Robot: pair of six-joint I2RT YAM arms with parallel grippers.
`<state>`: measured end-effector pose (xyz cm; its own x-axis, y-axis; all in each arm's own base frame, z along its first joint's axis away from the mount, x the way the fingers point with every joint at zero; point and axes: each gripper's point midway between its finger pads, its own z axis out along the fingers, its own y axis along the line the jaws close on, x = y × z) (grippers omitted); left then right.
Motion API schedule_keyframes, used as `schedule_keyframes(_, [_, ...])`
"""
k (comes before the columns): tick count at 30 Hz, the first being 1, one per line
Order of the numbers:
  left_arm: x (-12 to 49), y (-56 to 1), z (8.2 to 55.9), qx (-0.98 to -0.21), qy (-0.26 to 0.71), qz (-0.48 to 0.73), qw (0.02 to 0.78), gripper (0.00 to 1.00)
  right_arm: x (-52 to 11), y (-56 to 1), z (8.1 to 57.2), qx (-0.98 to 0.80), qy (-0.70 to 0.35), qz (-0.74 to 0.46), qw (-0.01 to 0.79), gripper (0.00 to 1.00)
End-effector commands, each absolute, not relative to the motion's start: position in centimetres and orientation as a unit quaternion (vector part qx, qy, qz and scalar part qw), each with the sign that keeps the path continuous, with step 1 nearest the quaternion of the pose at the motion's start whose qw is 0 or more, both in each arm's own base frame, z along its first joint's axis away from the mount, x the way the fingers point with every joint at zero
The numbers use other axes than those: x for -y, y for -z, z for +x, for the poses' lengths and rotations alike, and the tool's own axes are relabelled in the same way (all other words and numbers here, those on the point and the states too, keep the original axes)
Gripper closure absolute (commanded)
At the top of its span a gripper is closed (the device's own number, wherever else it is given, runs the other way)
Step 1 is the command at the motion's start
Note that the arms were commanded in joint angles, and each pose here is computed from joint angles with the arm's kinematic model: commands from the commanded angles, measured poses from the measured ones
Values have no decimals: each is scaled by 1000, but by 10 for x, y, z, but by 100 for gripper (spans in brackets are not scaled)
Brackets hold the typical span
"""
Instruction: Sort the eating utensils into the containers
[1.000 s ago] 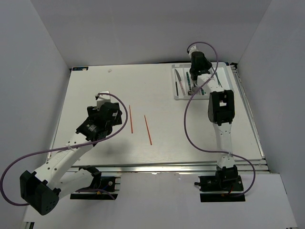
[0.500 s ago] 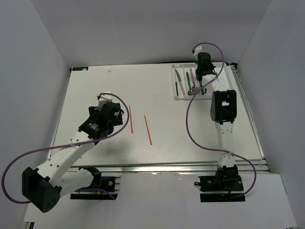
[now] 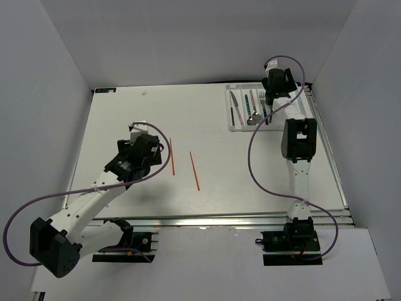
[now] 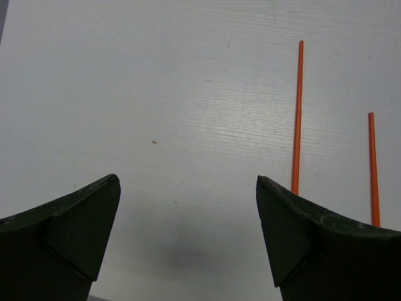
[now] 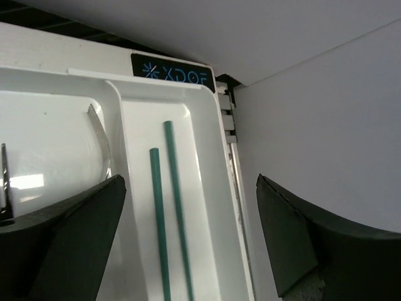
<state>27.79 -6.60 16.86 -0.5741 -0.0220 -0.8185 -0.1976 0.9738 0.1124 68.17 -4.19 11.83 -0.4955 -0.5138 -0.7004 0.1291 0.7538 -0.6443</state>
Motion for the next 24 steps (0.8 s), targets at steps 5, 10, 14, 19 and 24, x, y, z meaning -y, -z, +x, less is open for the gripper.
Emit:
schedule_keyframes(5, [56, -176, 278, -873, -117, -80, 468, 2, -33, -253, 635, -767, 256, 20, 589, 11])
schedule_keyframes(10, [43, -187, 277, -859, -143, -106, 480, 2, -209, -224, 529, -838, -173, -102, 508, 11])
schedule_keyframes(14, [34, -200, 273, -842, -146, -129, 503, 2, -269, -156, 433, -882, -110, -73, 452, 11])
schedule_keyframes(19, [34, -199, 273, -844, -146, -128, 500, 2, -309, -114, 350, -901, -77, -108, 413, 11])
schedule_keyframes(24, [40, -195, 273, -851, -134, -116, 494, 2, -335, -82, 294, -924, -84, -179, 328, 40])
